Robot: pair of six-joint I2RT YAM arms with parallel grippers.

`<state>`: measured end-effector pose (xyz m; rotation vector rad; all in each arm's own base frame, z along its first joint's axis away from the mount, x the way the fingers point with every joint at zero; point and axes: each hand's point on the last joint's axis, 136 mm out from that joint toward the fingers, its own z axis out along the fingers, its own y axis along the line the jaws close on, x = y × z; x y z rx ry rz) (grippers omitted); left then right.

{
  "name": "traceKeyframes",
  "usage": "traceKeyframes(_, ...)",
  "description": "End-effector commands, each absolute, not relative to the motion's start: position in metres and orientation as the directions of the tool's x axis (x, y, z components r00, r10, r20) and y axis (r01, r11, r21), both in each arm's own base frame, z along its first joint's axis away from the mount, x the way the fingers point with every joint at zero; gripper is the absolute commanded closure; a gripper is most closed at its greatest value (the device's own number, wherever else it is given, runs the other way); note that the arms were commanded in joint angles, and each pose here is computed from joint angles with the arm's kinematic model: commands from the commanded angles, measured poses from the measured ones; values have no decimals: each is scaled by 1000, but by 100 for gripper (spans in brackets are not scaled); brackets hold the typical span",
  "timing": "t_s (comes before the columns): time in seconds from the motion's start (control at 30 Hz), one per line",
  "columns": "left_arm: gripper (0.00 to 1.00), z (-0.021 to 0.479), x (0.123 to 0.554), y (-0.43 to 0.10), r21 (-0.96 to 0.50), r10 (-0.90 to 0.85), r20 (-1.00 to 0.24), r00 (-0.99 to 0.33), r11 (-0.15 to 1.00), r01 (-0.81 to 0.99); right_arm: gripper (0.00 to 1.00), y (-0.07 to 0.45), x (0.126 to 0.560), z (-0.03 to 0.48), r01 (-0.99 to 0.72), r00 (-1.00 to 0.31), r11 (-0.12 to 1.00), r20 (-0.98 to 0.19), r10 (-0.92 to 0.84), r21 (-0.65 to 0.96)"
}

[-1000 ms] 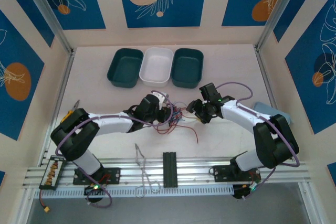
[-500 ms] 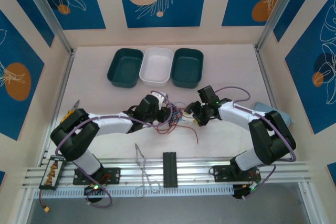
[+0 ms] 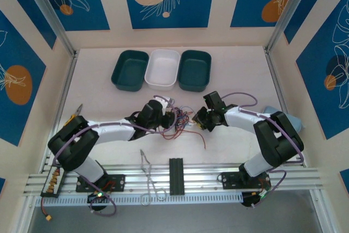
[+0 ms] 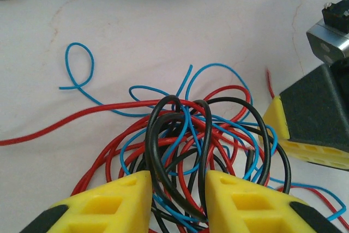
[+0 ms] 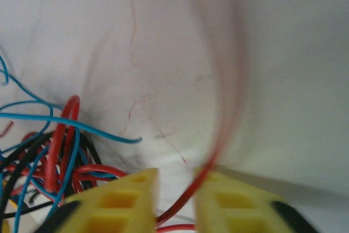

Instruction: Untangle the cables

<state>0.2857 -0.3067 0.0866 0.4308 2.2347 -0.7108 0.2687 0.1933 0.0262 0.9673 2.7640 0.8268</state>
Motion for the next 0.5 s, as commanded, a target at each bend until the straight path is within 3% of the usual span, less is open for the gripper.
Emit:
traceKeyframes(0.0,69,92,288,-293,-323,75,-755,-651,822,469,88,192,274,32,528,-800,669,43,598,523)
traceKeyframes(0.17,72,94,291,-276,-266,77,-771,-633,863,429,99,182,276,53,484,-813,715,-42,580,504)
traceKeyframes(0.4,73,99,293,-261,-202,94,-791,-605,893,402,100,172,280,105,343,-830,791,-231,508,507)
traceKeyframes(0.47,66,104,292,-265,-204,106,-794,-599,881,426,100,171,281,124,289,-833,811,-284,475,509)
